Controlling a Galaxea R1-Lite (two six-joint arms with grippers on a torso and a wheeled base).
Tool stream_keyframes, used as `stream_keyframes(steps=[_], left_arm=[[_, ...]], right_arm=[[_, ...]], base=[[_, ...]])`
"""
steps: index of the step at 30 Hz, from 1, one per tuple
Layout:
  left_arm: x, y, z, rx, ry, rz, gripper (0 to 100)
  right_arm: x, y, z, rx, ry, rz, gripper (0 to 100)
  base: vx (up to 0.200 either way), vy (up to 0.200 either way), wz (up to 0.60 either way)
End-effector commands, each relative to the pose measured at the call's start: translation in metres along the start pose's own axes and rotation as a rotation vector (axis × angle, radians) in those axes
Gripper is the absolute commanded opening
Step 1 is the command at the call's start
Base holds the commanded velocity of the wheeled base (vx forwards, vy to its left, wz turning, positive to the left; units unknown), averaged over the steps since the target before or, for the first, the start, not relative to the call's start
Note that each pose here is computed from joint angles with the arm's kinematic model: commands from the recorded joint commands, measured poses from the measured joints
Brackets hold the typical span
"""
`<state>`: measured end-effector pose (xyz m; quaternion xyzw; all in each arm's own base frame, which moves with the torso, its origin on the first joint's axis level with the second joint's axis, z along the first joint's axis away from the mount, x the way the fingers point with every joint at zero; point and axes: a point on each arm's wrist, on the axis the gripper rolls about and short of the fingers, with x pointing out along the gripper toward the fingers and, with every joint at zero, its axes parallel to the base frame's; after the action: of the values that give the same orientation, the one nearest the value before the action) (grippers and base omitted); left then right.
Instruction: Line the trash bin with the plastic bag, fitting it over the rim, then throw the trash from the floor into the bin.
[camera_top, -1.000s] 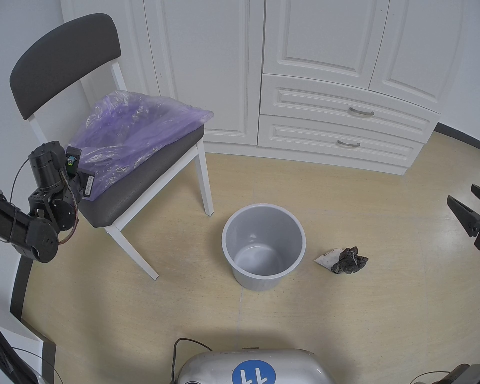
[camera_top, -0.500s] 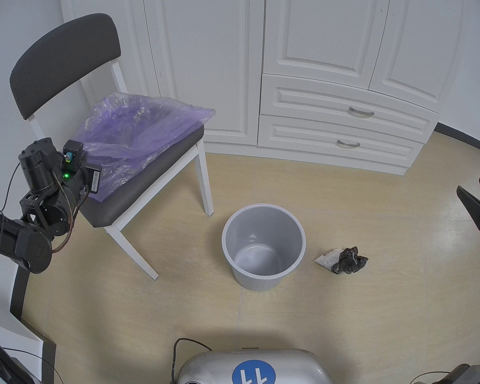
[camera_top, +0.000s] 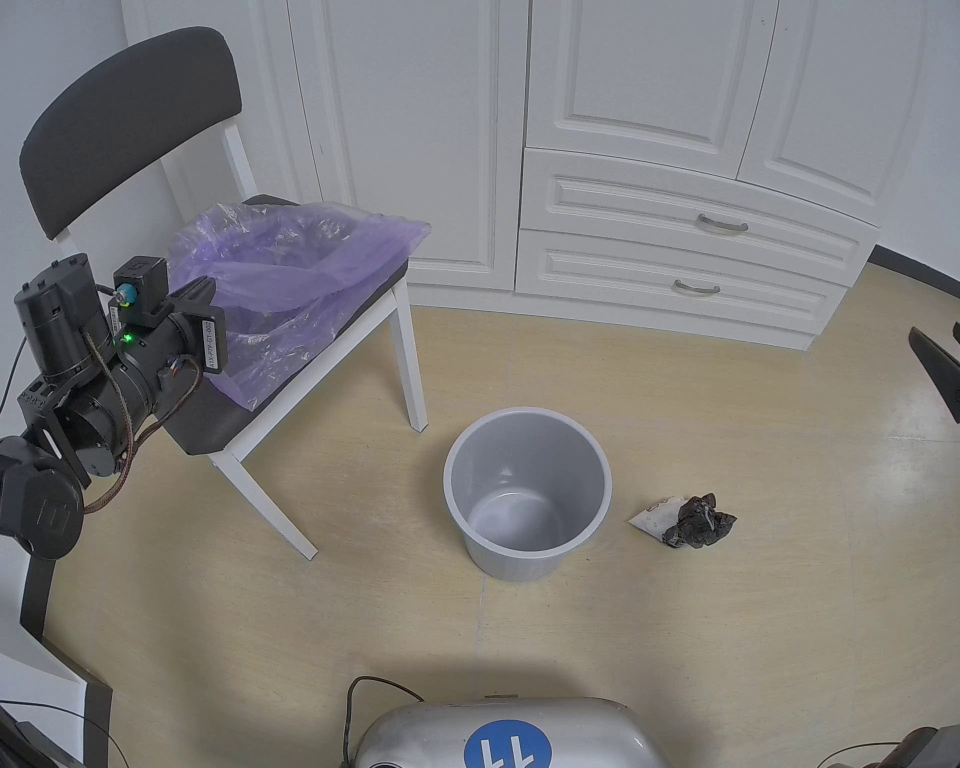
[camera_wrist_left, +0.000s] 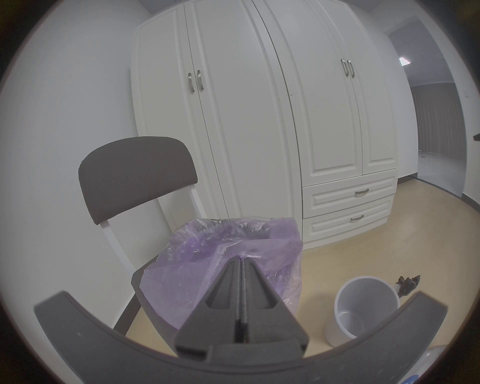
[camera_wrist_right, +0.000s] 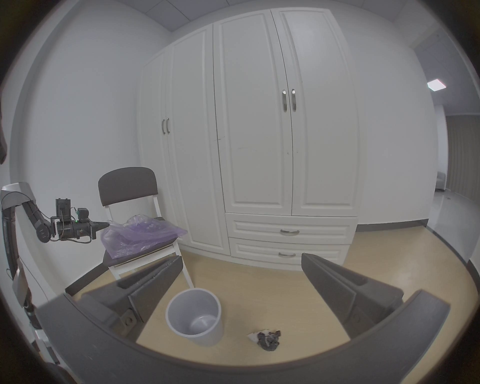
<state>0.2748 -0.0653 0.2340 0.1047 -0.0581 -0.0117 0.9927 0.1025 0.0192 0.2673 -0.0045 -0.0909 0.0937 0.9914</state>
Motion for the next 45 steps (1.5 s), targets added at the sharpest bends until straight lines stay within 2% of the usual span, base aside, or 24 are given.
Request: stream_keyframes(steps=[1, 2, 4, 5, 8, 9, 10, 15, 18, 24, 27, 32, 43, 45], left_arm=[[-0.004, -0.004, -0.002, -0.009, 0.007, -0.02, 0], [-0.005, -0.004, -0.003, -0.009, 0.008, -0.022, 0], [-0.008, -0.017, -0.006, -0.052, 0.024, -0.06, 0], [-0.008, -0.017, -0.006, -0.052, 0.024, -0.06, 0], [-0.01, -0.03, -0.006, -0.13, 0.021, -0.089, 0], [-0.01, -0.03, -0.006, -0.13, 0.021, -0.089, 0], [-0.011, -0.032, -0.007, -0.153, 0.014, -0.084, 0], [-0.015, -0.036, -0.008, -0.195, -0.026, -0.071, 0], [-0.02, -0.045, -0.002, -0.217, -0.065, -0.097, 0], [-0.03, -0.066, 0.003, -0.29, -0.082, -0.178, 0], [-0.032, -0.069, 0.005, -0.293, -0.088, -0.191, 0], [-0.048, -0.075, 0.018, -0.312, -0.123, -0.242, 0], [-0.09, -0.075, 0.035, -0.347, -0.181, -0.345, 0], [-0.099, -0.073, 0.04, -0.347, -0.203, -0.364, 0]], right_arm=[[0.031, 0.02, -0.021, 0.055, 0.107, 0.073, 100], [0.032, 0.021, -0.022, 0.058, 0.111, 0.079, 100], [0.052, 0.052, -0.043, 0.13, 0.214, 0.138, 100], [0.052, 0.052, -0.043, 0.13, 0.214, 0.138, 100], [0.067, 0.091, -0.054, 0.189, 0.201, 0.165, 100], [0.067, 0.091, -0.054, 0.189, 0.201, 0.165, 100], [0.071, 0.101, -0.058, 0.189, 0.192, 0.172, 100], [0.087, 0.139, -0.094, 0.146, 0.287, 0.23, 100], [0.093, 0.143, -0.099, 0.156, 0.267, 0.225, 100], [0.096, 0.139, -0.089, 0.19, 0.196, 0.223, 100], [0.097, 0.142, -0.092, 0.185, 0.207, 0.221, 100], [0.108, 0.16, -0.117, 0.169, 0.281, 0.234, 100], [0.138, 0.182, -0.148, 0.285, 0.335, 0.202, 100], [0.149, 0.186, -0.152, 0.334, 0.334, 0.184, 100]], base=[[0.0, 0.0, 0.0], [0.0, 0.0, 0.0], [0.0, 0.0, 0.0], [0.0, 0.0, 0.0], [0.0, 0.0, 0.0], [0.0, 0.0, 0.0], [0.0, 0.0, 0.0], [0.0, 0.0, 0.0], [0.0, 0.0, 0.0], [0.0, 0.0, 0.0], [0.0, 0.0, 0.0], [0.0, 0.0, 0.0], [0.0, 0.0, 0.0], [0.0, 0.0, 0.0]])
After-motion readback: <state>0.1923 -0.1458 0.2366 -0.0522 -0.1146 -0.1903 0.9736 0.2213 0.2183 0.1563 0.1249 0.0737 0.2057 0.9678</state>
